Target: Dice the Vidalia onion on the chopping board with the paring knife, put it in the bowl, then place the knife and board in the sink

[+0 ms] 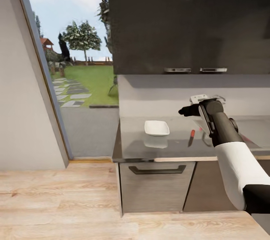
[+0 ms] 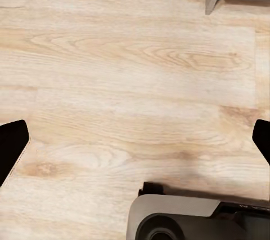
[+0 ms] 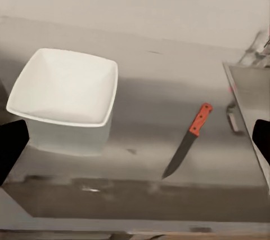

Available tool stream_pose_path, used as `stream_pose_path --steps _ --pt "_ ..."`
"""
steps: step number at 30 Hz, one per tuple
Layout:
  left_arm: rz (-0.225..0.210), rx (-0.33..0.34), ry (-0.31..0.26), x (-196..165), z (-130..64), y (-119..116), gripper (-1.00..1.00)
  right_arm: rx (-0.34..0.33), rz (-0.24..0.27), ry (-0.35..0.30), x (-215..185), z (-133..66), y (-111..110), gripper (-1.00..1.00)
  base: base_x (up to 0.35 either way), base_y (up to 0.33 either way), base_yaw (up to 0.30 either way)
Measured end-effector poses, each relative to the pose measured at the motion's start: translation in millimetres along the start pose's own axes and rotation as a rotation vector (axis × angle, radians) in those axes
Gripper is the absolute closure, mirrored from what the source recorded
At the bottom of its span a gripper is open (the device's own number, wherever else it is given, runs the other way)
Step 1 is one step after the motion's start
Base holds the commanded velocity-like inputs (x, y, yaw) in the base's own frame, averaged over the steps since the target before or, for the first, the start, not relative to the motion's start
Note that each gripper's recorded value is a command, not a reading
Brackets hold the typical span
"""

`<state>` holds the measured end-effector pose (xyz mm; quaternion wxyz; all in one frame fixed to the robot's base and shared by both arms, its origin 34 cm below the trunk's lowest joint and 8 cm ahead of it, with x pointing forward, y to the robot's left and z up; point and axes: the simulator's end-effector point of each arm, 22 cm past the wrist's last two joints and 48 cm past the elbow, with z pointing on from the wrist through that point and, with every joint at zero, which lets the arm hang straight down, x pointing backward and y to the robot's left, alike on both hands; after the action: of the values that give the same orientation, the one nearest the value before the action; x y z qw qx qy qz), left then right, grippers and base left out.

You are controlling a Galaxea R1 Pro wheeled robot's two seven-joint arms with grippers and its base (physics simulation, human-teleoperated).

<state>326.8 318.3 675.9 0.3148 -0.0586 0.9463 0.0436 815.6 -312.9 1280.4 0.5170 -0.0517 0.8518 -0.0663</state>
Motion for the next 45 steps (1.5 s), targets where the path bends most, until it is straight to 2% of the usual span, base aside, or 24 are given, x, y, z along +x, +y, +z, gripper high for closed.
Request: stream_pose_path --steps 4,7,13,20,31,43,45 --pt "0.0 0.0 0.0 -0.1 0.0 -0.1 -1.0 -0.003 0.001 0.01 3.6 2.0 0.3 -1.0 0.191 0.214 0.0" --pt "0.0 0.0 0.0 0.2 -0.1 -0.1 -1.0 -0.029 0.003 0.02 7.7 3.7 4.0 -1.0 0.21 0.166 0.0" --pt "0.001 0.0 0.001 0.4 -0.1 -0.1 -1.0 -0.033 0.007 0.061 23.9 11.4 -1.5 -1.0 0.216 0.132 0.0" --pt "0.001 0.0 0.001 0.5 -0.2 -0.1 -1.0 -0.037 0.017 0.157 61.4 27.7 -5.3 -1.0 0.253 0.024 0.0" --pt "0.001 0.0 0.003 1.0 -0.2 -0.1 -1.0 -0.018 0.023 0.181 71.8 29.7 -19.9 -1.0 0.281 0.001 0.0" --pt "0.001 0.0 0.001 0.4 0.0 -0.1 -1.0 -0.019 0.025 0.191 76.3 31.4 -21.0 -1.0 0.24 0.0 0.0" --pt "0.001 0.0 0.002 0.6 0.0 -0.1 -1.0 -0.018 0.03 0.224 90.1 35.9 -23.4 -1.0 0.037 0.0 0.0"
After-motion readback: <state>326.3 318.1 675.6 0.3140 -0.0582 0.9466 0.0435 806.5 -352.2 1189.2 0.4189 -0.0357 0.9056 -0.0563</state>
